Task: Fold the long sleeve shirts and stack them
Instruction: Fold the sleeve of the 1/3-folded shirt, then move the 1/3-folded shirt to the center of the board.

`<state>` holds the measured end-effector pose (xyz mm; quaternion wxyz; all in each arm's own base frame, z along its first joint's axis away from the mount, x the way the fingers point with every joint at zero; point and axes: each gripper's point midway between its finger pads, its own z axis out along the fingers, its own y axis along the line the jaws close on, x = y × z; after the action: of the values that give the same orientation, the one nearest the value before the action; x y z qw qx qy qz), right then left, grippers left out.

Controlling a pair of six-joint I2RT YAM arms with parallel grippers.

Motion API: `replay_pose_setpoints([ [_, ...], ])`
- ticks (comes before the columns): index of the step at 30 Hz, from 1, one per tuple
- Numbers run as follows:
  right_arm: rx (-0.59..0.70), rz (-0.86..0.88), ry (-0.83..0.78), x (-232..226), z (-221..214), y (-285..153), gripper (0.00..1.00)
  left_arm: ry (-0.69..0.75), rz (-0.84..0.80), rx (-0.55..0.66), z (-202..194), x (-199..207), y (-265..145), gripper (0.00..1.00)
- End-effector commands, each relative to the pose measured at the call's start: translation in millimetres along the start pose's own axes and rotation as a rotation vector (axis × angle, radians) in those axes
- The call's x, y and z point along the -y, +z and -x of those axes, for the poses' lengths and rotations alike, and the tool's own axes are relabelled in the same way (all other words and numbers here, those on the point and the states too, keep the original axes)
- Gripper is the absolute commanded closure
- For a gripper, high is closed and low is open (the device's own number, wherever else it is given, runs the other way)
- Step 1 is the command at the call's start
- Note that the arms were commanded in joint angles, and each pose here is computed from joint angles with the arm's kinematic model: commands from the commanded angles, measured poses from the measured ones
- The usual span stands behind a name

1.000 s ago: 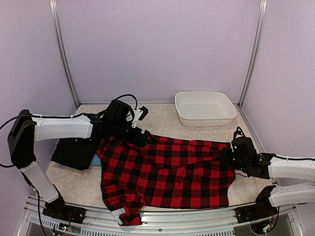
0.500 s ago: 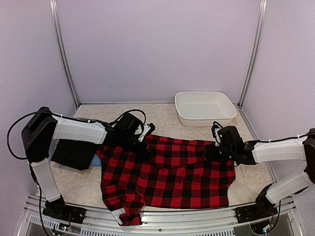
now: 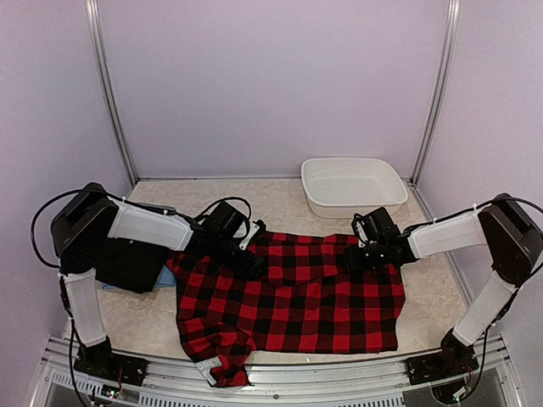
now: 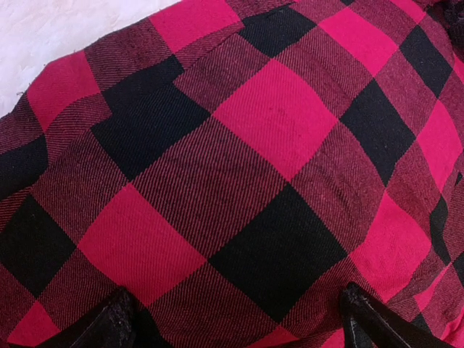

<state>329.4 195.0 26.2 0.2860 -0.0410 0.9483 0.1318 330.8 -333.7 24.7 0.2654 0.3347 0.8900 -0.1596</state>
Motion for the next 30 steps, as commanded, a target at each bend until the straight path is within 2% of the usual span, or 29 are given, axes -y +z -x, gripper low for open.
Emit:
replay_pose_setpoints([
  [1, -0.137, -0.053, -0.005, 25.6, -21.7, 20.0, 0.47, -0.061, -0.022, -0.017, -2.9, -4.0, 12.5, 0.06],
  [5, -0.137, -0.094, -0.008, 43.9, -3.3, 31.7, 0.47, -0.095, -0.029, 0.015, 17.0, -5.2, 19.1, 0.06],
  [9, -0.127, -0.115, -0.006, 57.6, 11.1, 37.5, 0.47, -0.112, -0.015, -0.028, 26.3, -14.1, 45.6, 0.06],
  [13, -0.11, -0.15, -0.01, 71.3, 24.9, 38.3, 0.48, -0.151, -0.028, -0.006, 45.2, -25.2, 57.4, 0.07],
  [17, -0.063, -0.145, -0.046, 73.6, 44.6, 37.0, 0.46, -0.115, -0.03, 0.042, 64.8, -25.6, 53.4, 0.02],
  [20, 0.016, -0.108, -0.076, 63.8, 64.2, 21.1, 0.43, -0.082, 0.008, 0.096, 75.7, -25.6, 34.9, 0.01],
  [23, 0.096, -0.071, -0.106, 53.5, 77.3, -4.8, 0.36, -0.092, 0.048, 0.2, 93.4, -30.6, -2.3, 0.01],
  [26, 0.151, -0.037, -0.127, 43.5, 80.6, -31.6, 0.03, -0.126, 0.077, 0.276, 100.5, -36.4, -34.4, 0.01],
  [30, 0.155, 0.039, -0.134, 22.6, 66.7, -56.4, 0.02, -0.115, 0.069, 0.362, 104.6, -21.7, -83.8, 0.01],
])
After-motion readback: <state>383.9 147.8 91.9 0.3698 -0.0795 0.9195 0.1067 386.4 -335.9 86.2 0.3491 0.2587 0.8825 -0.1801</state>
